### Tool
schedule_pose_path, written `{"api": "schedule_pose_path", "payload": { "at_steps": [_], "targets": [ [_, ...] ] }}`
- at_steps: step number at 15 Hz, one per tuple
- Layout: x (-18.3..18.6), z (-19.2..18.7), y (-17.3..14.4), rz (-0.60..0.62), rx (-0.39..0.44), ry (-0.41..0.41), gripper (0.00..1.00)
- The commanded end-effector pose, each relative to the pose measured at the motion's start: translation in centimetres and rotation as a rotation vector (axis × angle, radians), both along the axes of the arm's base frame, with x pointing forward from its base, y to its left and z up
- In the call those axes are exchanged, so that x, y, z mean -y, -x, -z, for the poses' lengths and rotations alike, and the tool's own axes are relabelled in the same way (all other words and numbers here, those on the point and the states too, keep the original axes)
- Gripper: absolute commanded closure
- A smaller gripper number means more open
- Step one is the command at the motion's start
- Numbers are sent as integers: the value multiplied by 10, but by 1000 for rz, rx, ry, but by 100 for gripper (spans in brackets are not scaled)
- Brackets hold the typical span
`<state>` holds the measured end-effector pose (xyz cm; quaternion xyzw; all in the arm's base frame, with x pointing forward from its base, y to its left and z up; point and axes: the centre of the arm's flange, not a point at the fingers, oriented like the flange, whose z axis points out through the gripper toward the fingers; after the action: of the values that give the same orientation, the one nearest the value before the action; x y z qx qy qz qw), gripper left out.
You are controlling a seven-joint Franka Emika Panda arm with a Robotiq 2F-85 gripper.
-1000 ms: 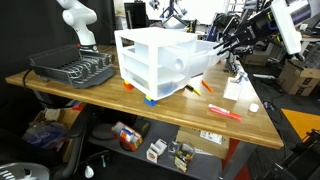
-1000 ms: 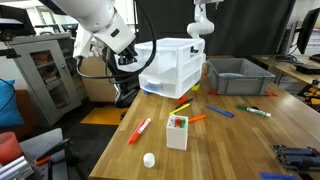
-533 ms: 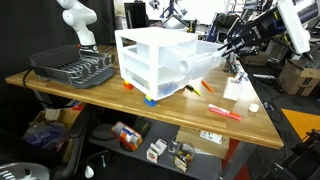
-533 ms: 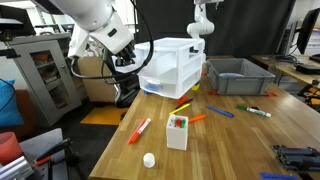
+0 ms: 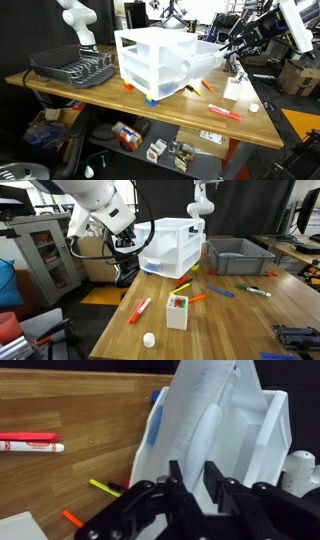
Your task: Open the top drawer of the cabinet
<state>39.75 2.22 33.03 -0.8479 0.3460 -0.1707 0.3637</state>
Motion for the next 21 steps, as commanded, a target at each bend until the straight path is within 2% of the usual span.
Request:
{"api": "schedule_pose_path", "payload": {
  "at_steps": [1, 5, 7, 9, 12, 14, 21],
  "targets": [
    [8, -3, 5, -10, -8, -5, 38],
    [8, -9, 4, -11, 12, -4, 10],
    [8, -15, 5, -13, 18, -2, 1],
    [8, -22, 6, -31, 15, 5, 0],
    [16, -27, 8, -80, -46, 51, 0],
    [27, -32, 10, -118, -87, 54, 0],
    [71, -68, 24, -223, -114, 82, 0]
  ]
}}
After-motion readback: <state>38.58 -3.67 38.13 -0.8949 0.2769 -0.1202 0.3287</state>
